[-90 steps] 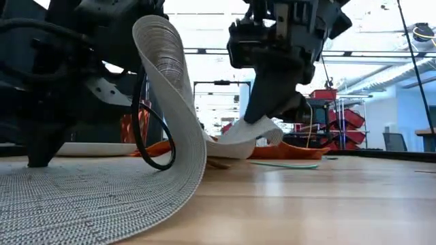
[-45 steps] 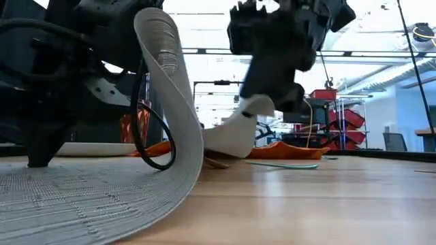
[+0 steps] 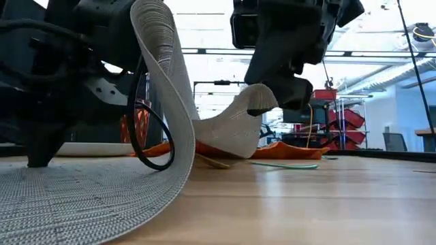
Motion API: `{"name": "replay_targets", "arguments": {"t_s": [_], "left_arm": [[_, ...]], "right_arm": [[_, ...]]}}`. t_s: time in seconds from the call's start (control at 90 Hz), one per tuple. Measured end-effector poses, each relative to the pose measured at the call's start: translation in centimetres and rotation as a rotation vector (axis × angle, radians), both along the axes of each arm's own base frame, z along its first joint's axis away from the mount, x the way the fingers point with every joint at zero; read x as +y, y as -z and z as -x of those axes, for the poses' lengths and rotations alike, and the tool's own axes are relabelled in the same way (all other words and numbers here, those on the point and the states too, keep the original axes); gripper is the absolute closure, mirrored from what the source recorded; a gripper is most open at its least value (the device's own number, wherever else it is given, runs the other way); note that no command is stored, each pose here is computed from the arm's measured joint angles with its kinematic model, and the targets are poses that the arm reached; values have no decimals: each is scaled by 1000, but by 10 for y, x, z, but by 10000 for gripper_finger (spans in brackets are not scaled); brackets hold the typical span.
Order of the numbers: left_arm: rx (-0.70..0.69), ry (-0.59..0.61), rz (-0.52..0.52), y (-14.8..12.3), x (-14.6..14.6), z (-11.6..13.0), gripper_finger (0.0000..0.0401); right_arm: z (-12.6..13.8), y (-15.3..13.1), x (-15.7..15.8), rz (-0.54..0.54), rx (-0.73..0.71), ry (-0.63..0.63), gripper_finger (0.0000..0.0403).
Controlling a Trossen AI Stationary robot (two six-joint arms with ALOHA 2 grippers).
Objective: Set table place
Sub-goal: Move the grey placemat
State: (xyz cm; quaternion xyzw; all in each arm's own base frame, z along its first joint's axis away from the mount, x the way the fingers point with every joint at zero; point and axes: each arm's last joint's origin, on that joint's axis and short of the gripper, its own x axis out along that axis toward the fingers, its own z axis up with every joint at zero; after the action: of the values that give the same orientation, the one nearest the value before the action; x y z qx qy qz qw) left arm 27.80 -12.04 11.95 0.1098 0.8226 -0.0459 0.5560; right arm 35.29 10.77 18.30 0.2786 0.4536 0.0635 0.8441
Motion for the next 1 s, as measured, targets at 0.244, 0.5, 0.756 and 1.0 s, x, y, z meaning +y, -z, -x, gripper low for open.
{"name": "replay_targets", "arguments": {"t_s": [0.244,0.5,0.756,1.0], "left_arm": [[47,-25,14,6,-1,12,401],[158,-44,18,11,1,27,401],[203,-51,11,16,3,36,401],[198,-47,3,16,4,35,401]], "right_arm": [[2,2,-1,18,25,-8,211],[6,1,-7,40,58,-11,211],[20,-27,-15,180,5,40,211],[37,-60,-25,294,-77,144,211]]}}
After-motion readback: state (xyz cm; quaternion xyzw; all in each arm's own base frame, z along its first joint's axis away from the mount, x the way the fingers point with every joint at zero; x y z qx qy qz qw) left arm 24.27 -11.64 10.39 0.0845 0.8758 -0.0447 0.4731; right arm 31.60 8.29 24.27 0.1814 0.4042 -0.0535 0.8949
